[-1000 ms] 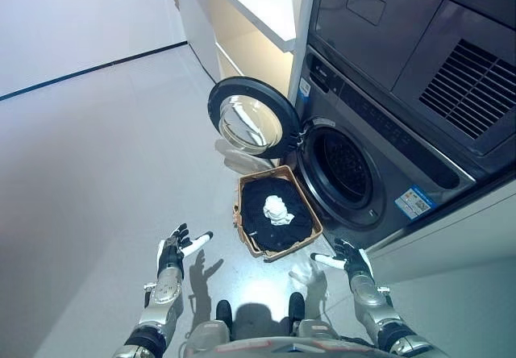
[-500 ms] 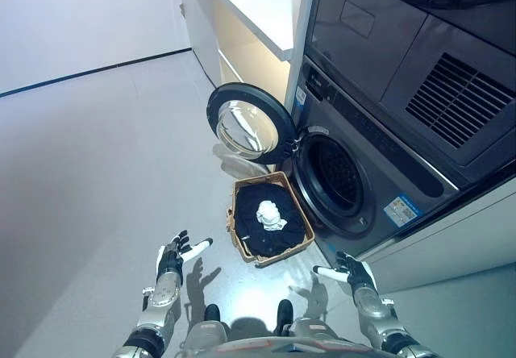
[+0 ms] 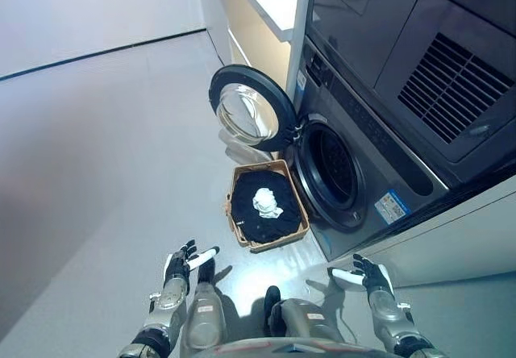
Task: Put the clothes in the basket into the washing machine.
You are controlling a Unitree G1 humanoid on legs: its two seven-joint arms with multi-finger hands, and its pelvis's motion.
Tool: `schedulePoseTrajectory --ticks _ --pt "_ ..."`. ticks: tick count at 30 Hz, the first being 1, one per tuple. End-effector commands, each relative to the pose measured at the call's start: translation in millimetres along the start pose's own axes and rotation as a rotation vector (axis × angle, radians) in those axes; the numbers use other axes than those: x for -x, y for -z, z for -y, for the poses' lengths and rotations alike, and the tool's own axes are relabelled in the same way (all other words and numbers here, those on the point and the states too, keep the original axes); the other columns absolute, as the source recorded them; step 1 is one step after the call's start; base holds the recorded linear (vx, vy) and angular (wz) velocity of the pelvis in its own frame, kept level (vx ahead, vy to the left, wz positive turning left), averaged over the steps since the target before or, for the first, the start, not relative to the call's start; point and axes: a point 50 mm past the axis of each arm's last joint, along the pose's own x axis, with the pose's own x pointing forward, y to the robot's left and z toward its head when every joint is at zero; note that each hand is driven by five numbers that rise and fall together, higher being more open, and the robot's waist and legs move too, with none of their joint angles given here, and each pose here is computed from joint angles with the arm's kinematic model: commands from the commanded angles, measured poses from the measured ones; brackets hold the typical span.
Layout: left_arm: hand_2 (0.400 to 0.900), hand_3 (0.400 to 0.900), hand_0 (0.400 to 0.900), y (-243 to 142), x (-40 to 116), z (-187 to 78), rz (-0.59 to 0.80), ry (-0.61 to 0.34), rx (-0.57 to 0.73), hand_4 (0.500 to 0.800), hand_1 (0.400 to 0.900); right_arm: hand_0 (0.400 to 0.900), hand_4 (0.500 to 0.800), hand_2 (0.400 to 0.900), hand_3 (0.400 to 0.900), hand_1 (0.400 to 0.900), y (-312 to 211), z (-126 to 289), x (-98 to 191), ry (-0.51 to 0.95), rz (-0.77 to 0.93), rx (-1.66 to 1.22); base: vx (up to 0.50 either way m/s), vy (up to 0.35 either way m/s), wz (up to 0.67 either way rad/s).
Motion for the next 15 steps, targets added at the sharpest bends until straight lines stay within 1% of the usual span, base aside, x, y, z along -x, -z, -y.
schedulePoseTrajectory --ticks 1,4,7,8,10,11,13,14,15 --pt "0.900 0.900 0.900 -44 -6.1 -7 0.187 -0.044 0.065 0.800 0.900 0.900 0.800 0.900 0.900 0.900 -31 0 -3 0.020 0.146 -0.035 0.217 0.159 -0.57" --pt "0.900 0.900 0.900 -43 -5.2 -6 0.190 -0.051 0.095 0.800 0.900 0.900 0.800 0.900 0.900 0.900 -33 1 -5 0.028 0.142 -0.043 0.272 0.225 -0.61" --pt "0.900 0.900 0.900 -48 -5.3 -7 0.207 -0.063 0.114 0.800 0.900 0.900 0.800 0.900 0.900 0.900 -35 -1 -6 0.021 0.136 -0.044 0.361 0.331 -0.64" --pt "0.900 0.900 0.900 -51 -4.2 -10 0.231 -0.075 0.127 0.800 0.900 0.900 0.800 0.900 0.900 0.900 -36 -2 -6 0.018 0.139 -0.031 0.359 0.398 -0.48" --pt "0.900 0.900 0.900 -56 -4.4 -9 0.247 -0.070 0.112 0.800 0.900 0.900 0.800 0.900 0.900 0.900 -34 -6 -6 0.014 0.124 -0.036 0.379 0.400 -0.37" --pt "0.900 0.900 0.900 -59 -6.2 -10 0.249 -0.072 0.092 0.800 0.900 0.900 0.800 0.900 0.900 0.900 -29 -8 -7 0.023 0.090 -0.065 0.307 0.328 -0.32" --pt "0.900 0.900 0.900 -74 -5.3 -18 0.315 -0.080 0.085 0.800 0.900 0.900 0.800 0.900 0.900 0.900 -40 -17 -9 -0.005 0.109 -0.069 0.314 0.351 -0.39" --pt "0.900 0.900 0.900 -74 -5.2 -18 0.315 -0.080 0.085 0.800 0.900 0.900 0.800 0.900 0.900 0.900 -40 -17 -9 -0.005 0.109 -0.069 0.255 0.263 -0.27" --pt "0.900 0.900 0.900 -75 -4.3 -26 0.328 -0.093 0.061 0.800 0.900 0.900 0.800 0.900 0.900 0.900 -45 -20 -10 -0.012 0.114 -0.077 0.173 0.175 -0.20"
